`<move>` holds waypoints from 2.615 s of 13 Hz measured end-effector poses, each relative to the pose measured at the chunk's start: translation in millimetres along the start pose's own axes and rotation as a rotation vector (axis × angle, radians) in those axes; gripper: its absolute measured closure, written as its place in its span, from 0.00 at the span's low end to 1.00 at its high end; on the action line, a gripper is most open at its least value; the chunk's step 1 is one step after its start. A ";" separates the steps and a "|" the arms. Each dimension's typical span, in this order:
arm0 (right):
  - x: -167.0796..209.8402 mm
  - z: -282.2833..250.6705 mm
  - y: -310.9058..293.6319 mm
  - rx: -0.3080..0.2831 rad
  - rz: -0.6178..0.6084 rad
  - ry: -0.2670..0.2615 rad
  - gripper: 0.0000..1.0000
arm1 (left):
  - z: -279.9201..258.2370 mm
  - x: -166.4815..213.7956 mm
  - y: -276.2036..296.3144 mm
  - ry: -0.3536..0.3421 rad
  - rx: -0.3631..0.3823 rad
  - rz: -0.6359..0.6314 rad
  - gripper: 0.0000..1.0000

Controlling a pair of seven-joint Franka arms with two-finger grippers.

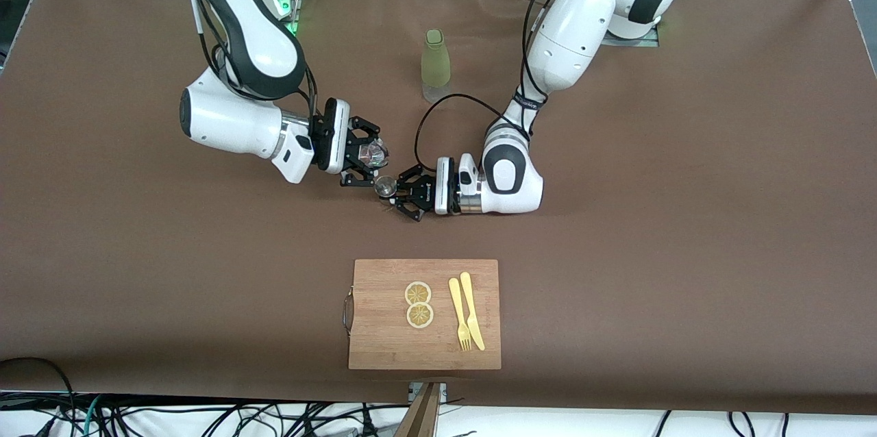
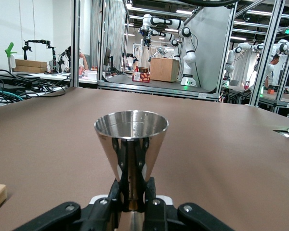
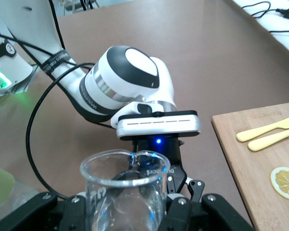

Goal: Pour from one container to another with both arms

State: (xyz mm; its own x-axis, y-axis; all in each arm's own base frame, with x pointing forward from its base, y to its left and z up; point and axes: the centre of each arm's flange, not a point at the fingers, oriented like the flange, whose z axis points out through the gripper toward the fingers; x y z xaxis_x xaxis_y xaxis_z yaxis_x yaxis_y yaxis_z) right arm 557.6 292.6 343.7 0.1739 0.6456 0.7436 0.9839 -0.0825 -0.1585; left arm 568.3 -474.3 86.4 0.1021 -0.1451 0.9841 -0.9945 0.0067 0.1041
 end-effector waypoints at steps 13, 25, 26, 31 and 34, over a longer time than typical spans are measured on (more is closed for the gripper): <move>-181.9 -117.5 60.8 -0.031 -0.083 0.158 0.82 | -47.4 15.3 -37.0 0.038 0.028 0.095 0.79; -364.2 -151.3 51.8 -0.029 -0.158 0.307 0.82 | -274.4 2.7 -78.7 0.002 -0.084 0.226 0.79; -375.9 -146.6 49.2 -0.025 -0.162 0.320 0.82 | -304.5 -0.4 -80.3 -0.017 -0.101 0.234 0.79; -420.7 -135.9 55.2 -0.037 -0.172 0.398 0.82 | -427.1 -24.9 -67.9 -0.040 -0.107 0.184 0.79; -445.0 -139.2 64.9 -0.061 -0.166 0.411 0.81 | -498.1 -44.8 -52.2 -0.094 -0.096 0.142 0.79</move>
State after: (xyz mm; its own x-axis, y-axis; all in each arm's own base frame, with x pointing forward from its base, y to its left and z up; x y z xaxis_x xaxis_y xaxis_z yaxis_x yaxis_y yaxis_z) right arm 549.7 -105.8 93.0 0.0031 0.2996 0.9541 0.9983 -0.0561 0.0144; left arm 626.4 24.6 108.4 -0.0459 -0.2279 0.9726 -0.9917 0.1272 -0.0170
